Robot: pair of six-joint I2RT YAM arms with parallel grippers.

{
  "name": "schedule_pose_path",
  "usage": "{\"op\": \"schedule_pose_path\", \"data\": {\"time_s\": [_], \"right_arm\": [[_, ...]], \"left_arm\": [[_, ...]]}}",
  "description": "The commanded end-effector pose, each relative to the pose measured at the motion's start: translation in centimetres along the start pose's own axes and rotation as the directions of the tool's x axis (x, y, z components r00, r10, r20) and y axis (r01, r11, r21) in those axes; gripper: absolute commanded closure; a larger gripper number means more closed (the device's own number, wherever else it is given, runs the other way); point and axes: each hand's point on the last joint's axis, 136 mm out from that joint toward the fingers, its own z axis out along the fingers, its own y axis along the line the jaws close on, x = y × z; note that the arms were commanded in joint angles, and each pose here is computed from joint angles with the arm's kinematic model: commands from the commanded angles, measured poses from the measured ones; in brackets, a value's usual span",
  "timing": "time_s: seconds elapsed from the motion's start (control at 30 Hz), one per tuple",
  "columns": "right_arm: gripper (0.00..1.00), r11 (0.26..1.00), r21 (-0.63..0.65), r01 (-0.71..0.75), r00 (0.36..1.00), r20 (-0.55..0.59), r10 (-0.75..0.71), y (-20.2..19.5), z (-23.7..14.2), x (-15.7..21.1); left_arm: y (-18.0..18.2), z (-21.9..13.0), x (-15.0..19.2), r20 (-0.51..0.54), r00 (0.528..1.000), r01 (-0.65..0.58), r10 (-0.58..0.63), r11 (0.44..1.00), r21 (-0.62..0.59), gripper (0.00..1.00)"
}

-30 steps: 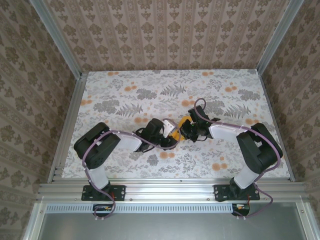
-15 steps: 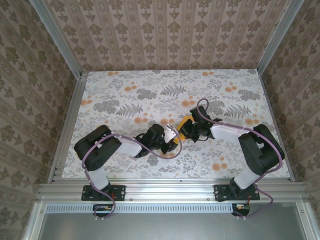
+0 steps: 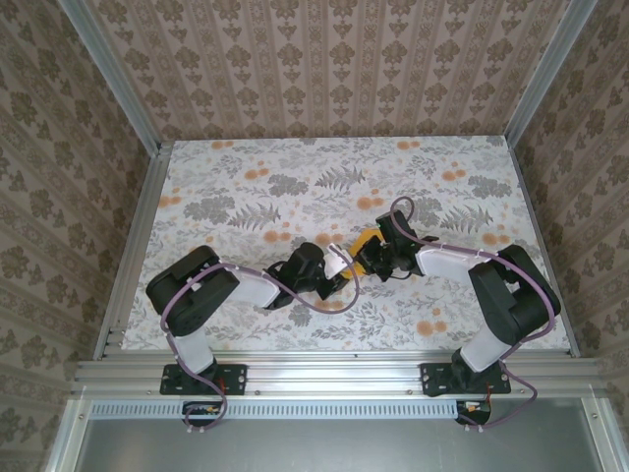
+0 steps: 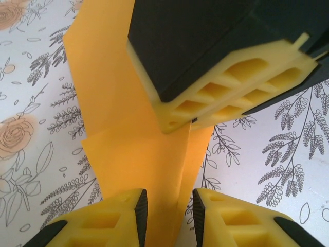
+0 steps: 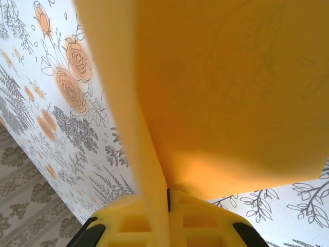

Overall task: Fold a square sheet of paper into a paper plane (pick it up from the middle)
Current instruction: Fourth fold the wing at the center of the table.

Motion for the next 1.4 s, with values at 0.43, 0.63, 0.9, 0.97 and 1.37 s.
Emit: {"op": "schedule_pose_path", "data": {"time_s": [0.43,0.63,0.9,0.97,1.37], "right_arm": [[0.88,0.998,-0.049,-0.025,1.0,-0.007,0.024,0.6,-1.5,-0.1],[0.61,0.998,-0.049,0.03,0.999,0.046,-0.028,0.4,-2.9,-1.1],[0.47,0.988,-0.034,0.149,0.967,0.212,-0.138,-1.0,-7.2,-3.9],[0.47,0.981,-0.031,0.191,0.953,0.244,-0.178,-1.4,-7.8,-4.1],[0.55,0.906,-0.112,0.408,0.9,0.217,-0.378,-1.3,-7.0,-2.5]], "left_arm": [[-1.2,1.5,-1.1,0.01,0.998,-0.059,0.059,0.996,0.063,0.83],[-2.1,1.5,-1.3,-0.013,1.0,0.017,-0.015,0.988,0.155,0.9],[-2.1,1.4,-1.5,-0.054,0.981,0.193,-0.186,0.943,0.27,0.93],[-2.2,1.5,-1.4,-0.077,0.973,0.232,-0.219,0.928,0.291,0.94],[-1.7,2.1,-2.2,-0.179,0.904,0.428,-0.389,0.816,0.387,0.98]]}}
